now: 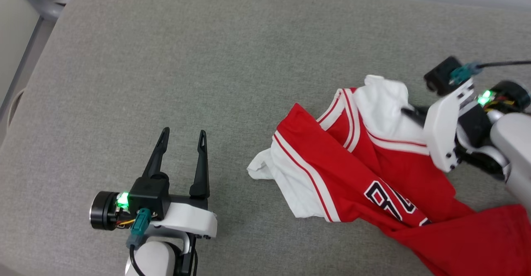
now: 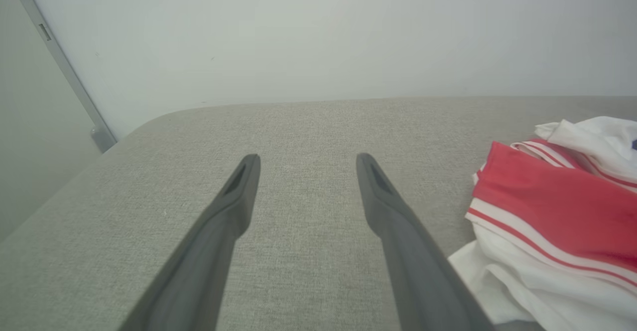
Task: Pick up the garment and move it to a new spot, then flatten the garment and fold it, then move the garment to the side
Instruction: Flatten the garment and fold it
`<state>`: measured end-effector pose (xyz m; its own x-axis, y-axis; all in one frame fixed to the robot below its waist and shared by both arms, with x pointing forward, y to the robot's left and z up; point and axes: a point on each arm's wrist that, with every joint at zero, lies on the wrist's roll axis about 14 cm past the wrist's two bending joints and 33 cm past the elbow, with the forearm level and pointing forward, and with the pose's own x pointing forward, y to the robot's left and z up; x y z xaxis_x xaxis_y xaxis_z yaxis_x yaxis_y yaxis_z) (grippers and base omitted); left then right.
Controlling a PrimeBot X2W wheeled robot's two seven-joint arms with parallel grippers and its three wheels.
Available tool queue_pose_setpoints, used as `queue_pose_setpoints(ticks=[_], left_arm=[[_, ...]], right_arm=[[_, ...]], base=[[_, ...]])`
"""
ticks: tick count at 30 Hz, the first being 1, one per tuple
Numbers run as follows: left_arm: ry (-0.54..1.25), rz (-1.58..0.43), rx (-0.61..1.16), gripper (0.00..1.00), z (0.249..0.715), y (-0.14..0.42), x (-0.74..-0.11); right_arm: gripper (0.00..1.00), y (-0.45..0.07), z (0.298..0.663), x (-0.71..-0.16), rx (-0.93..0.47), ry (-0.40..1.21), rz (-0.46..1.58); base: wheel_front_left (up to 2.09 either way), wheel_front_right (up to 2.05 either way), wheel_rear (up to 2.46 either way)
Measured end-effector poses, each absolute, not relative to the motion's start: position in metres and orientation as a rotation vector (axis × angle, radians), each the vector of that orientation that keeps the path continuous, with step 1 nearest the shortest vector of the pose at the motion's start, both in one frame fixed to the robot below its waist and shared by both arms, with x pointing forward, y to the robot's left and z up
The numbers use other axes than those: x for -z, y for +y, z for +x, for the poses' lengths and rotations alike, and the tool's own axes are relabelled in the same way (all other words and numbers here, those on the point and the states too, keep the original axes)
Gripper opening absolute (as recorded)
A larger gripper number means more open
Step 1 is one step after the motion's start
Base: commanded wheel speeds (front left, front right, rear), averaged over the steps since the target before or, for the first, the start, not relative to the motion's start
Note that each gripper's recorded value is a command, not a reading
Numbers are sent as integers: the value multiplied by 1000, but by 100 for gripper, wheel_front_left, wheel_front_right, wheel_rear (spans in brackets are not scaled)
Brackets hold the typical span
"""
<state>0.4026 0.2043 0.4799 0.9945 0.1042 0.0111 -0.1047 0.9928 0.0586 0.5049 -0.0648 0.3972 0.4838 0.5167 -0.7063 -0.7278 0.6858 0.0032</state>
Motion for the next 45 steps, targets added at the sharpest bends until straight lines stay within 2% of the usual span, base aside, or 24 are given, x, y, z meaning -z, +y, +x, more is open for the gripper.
queue_pose_setpoints(ticks=[6,14,28,34,36,37,41,45], left_arm=[[-29,50,-83,100,399,196,-487],[-47,35,-47,100,394,183,-493],[-57,28,-16,100,386,175,-497],[-56,32,-21,100,383,178,-497],[-52,32,-19,100,381,178,-496],[-53,31,-17,100,381,177,-496],[-59,29,-3,100,381,174,-498],[-73,33,9,100,382,172,-502]], right_arm=[[0,-83,524,-461,-716,512,-264],[0,-160,505,-479,-552,450,-217],[0,-280,413,-401,-194,635,-36],[0,-293,376,-369,-114,722,24],[49,-288,372,-366,-105,718,57],[100,-287,372,-366,-99,707,71],[100,-295,374,-378,-63,613,65],[100,-317,387,-409,-5,443,24]], base=[[0,0,0],[0,0,0],[0,0,0],[0,0,0],[0,0,0],[0,0,0],[0,0,0],[0,0,0]])
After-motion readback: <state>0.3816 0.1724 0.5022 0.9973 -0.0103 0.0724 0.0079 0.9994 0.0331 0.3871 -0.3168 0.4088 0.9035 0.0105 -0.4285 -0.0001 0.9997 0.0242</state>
